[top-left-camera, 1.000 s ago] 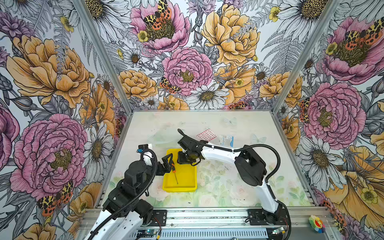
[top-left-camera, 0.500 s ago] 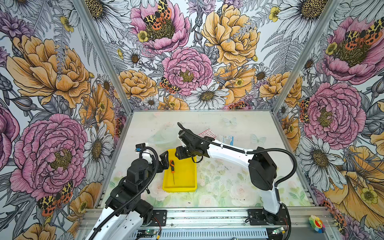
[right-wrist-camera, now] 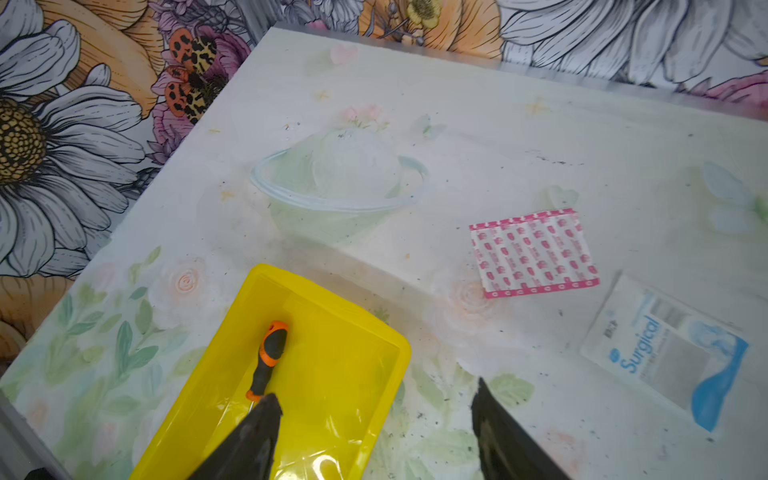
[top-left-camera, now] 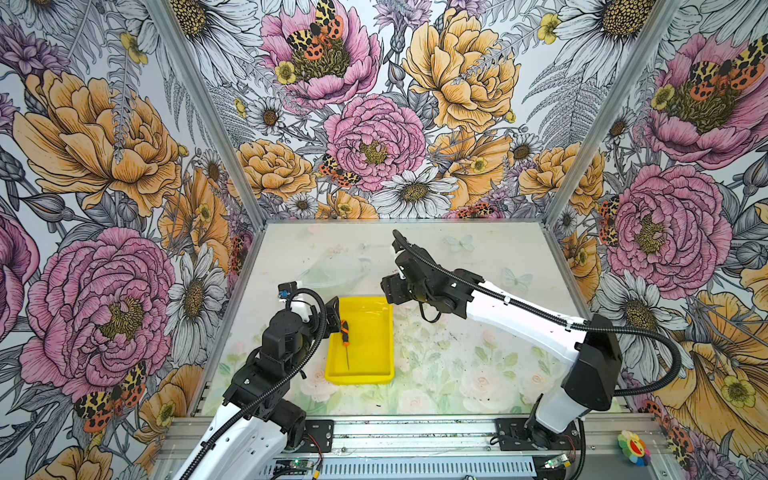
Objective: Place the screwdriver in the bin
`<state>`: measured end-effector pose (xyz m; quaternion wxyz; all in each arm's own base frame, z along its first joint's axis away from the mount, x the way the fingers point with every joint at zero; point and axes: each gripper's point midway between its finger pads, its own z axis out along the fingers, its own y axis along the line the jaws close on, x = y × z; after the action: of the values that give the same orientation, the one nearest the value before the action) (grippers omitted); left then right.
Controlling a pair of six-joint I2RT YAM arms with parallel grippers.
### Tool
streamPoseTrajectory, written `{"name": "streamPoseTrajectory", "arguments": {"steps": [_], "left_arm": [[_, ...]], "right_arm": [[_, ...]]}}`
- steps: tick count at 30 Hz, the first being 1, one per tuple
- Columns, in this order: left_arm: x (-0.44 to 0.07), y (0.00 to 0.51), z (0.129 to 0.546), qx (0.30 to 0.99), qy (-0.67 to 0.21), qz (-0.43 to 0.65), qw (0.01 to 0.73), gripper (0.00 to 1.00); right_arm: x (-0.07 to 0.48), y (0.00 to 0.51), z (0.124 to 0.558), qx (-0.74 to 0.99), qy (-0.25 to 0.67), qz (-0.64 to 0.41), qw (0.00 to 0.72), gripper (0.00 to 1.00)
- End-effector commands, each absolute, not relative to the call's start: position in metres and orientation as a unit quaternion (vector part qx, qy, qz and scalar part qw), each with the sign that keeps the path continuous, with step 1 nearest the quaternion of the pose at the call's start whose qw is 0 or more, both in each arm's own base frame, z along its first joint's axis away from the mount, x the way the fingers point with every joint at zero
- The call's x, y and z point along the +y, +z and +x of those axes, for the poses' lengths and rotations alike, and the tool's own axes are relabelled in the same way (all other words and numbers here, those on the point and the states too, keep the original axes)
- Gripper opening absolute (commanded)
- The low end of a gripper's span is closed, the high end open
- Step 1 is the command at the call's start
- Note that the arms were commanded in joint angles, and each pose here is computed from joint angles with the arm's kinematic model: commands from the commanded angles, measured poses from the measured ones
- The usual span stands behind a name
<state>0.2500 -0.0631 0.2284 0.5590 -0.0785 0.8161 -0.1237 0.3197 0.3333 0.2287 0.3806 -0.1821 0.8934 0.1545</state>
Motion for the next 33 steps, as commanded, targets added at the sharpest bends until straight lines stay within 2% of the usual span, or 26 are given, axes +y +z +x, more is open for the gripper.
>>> {"name": "streamPoseTrajectory", "arguments": {"steps": [1,3,4,5,9,13,19,23,27,33], "left_arm": [[-0.045,0.229,0.258,0.806,-0.097,-0.122,0.571,0.99],[-0.039,0.225,0.261,0.810,-0.083,-0.127,0.566,0.99],[-0.035,0.223,0.263,0.812,-0.074,-0.132,0.563,0.99],[-0.030,0.220,0.265,0.814,-0.066,-0.136,0.561,0.99],[-0.012,0.205,0.277,0.818,-0.047,-0.160,0.550,0.99],[0.011,0.196,0.288,0.811,-0.013,-0.189,0.554,0.99],[0.014,0.200,0.303,0.788,0.033,-0.125,0.601,0.99],[0.016,0.195,0.308,0.789,0.059,-0.093,0.605,0.99],[0.007,0.178,0.312,0.797,0.069,-0.026,0.599,0.99],[0.024,0.153,0.310,0.811,0.071,-0.068,0.577,0.99]], "right_arm": [[0.290,0.258,0.327,0.875,0.080,-0.170,0.447,0.76],[0.267,0.262,0.328,0.872,0.055,-0.153,0.461,0.79],[0.252,0.262,0.329,0.872,0.039,-0.137,0.468,0.97],[0.238,0.261,0.331,0.873,0.023,-0.120,0.473,0.99],[0.164,0.257,0.339,0.869,-0.052,-0.034,0.490,1.00],[0.092,0.253,0.344,0.866,-0.083,0.063,0.490,1.00],[0.022,0.235,0.342,0.859,-0.126,0.150,0.473,1.00],[-0.008,0.221,0.333,0.851,-0.135,0.194,0.469,1.00],[-0.037,0.209,0.316,0.821,-0.152,0.242,0.494,1.00],[-0.037,0.184,0.310,0.815,-0.142,0.181,0.532,1.00]]}}
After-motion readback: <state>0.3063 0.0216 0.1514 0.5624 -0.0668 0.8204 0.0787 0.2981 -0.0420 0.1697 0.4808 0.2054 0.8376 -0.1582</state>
